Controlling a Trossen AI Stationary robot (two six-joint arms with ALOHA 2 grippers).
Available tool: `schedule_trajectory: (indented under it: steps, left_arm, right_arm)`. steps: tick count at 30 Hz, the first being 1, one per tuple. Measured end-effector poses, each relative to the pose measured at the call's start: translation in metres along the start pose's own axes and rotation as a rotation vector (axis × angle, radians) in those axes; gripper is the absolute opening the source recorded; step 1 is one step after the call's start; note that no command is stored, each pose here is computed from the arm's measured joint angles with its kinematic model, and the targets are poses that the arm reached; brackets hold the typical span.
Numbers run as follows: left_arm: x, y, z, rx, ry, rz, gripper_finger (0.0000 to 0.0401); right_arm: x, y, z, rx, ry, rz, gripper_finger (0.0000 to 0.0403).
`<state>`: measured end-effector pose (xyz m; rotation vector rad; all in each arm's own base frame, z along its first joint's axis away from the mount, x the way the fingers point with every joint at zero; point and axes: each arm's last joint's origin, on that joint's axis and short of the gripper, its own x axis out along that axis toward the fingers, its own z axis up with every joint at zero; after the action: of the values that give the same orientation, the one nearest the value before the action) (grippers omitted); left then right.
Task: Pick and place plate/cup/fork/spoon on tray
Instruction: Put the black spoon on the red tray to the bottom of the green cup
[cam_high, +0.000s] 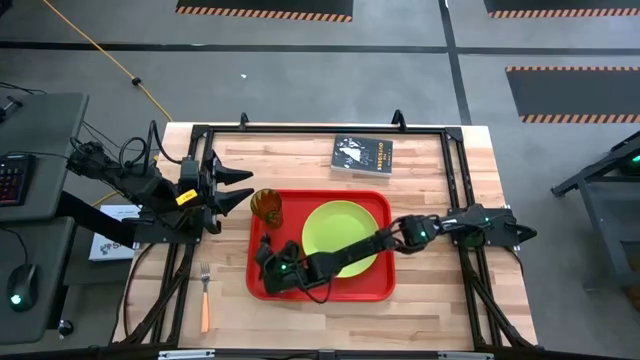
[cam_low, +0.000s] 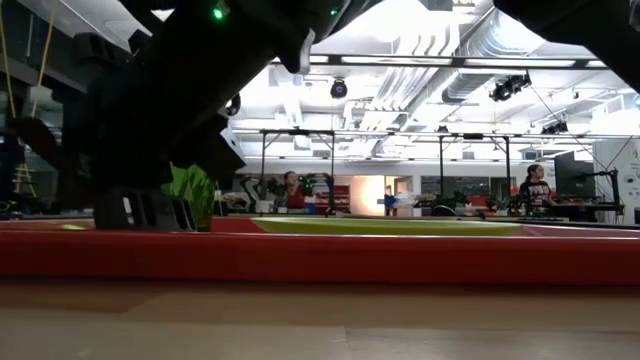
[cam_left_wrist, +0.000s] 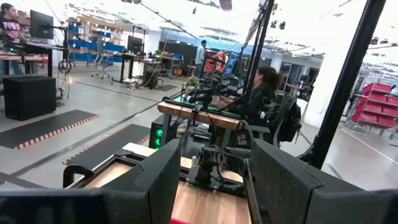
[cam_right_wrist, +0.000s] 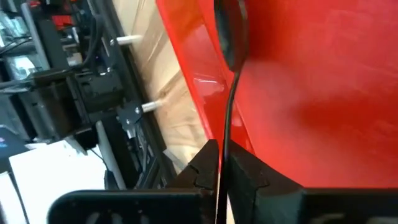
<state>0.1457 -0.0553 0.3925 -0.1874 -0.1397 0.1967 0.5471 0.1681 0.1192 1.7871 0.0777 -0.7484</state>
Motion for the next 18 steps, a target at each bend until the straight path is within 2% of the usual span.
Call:
schedule_trajectory:
  steps: [12,18]
  left_arm:
    - [0.0000,-0.0001,0.0000,0.001,0.000,0.000,0.0188]
    - [0.0000,0.0000,0.0000,0.002,0.000,0.000,0.0188]
  right_arm:
    - [0.0056,0.0040,0.0079,-0.004,0.024,-0.041,0.0102]
    - [0.0072,0.0052,0.0091,-0.021,0.076,-0.077,0.0123]
